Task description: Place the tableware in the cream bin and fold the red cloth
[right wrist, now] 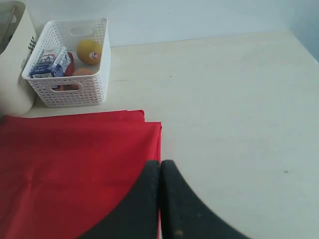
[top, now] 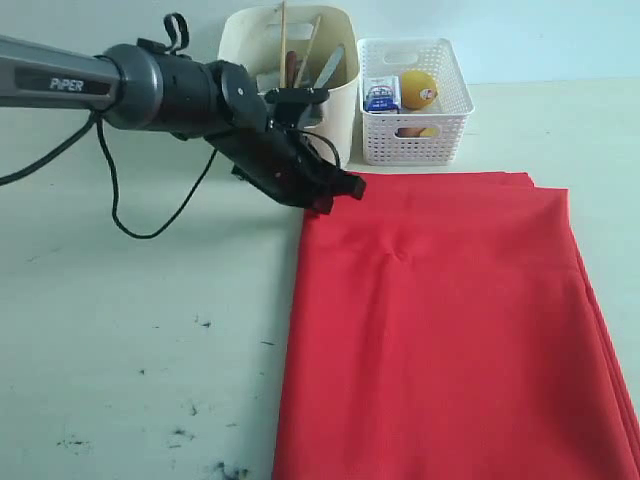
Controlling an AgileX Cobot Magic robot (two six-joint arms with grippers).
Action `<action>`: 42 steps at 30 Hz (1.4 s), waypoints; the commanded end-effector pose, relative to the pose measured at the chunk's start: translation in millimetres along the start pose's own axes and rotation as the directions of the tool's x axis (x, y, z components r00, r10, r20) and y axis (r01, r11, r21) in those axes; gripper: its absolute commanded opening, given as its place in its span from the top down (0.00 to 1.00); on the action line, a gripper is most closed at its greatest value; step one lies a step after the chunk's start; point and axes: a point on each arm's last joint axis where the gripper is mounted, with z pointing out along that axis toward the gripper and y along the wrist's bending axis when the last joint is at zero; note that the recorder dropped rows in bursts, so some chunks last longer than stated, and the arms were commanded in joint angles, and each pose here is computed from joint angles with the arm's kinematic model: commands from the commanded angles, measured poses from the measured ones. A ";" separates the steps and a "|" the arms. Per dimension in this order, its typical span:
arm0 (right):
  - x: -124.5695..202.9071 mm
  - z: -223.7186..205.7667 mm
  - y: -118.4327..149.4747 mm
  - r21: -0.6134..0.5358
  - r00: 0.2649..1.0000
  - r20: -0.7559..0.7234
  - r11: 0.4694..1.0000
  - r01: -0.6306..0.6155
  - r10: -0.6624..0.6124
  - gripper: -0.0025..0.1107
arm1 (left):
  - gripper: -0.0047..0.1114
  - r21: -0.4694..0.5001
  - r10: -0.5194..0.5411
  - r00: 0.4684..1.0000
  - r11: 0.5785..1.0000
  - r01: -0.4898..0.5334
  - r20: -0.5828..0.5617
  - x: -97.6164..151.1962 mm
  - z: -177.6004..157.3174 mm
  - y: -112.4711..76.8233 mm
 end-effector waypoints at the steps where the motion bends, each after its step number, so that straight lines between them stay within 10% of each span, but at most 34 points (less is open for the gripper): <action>1: 0.7 -0.2 -0.7 0.001 1.000 0.005 1.000 0.002 -0.002 0.98 | 0.94 0.016 0.042 0.995 0.999 -0.043 0.090 -21.6 -48.4 -14.6; 12: 2.0 -0.2 0.3 -0.011 1.000 -0.009 1.000 -0.011 0.011 0.98 | 0.94 -0.009 0.134 0.920 0.990 -0.141 0.367 -55.6 -154.5 -43.5; 22: 2.1 -0.2 0.2 -0.009 1.000 -0.010 1.000 -0.011 0.011 0.98 | 0.94 -0.061 0.118 0.894 0.993 -0.101 0.433 -39.2 -205.4 -26.4; 31: 1.4 -0.2 -0.2 -0.005 1.000 -0.002 1.000 -0.003 0.003 0.98 | 0.94 -0.175 0.086 0.851 0.985 0.007 0.518 51.8 -242.8 -0.4; 42: 1.6 -0.2 0.2 -0.009 1.000 -0.004 1.000 -0.010 0.010 0.98 | 0.94 -0.205 0.086 0.672 0.974 0.100 0.735 165.8 -293.9 -1.4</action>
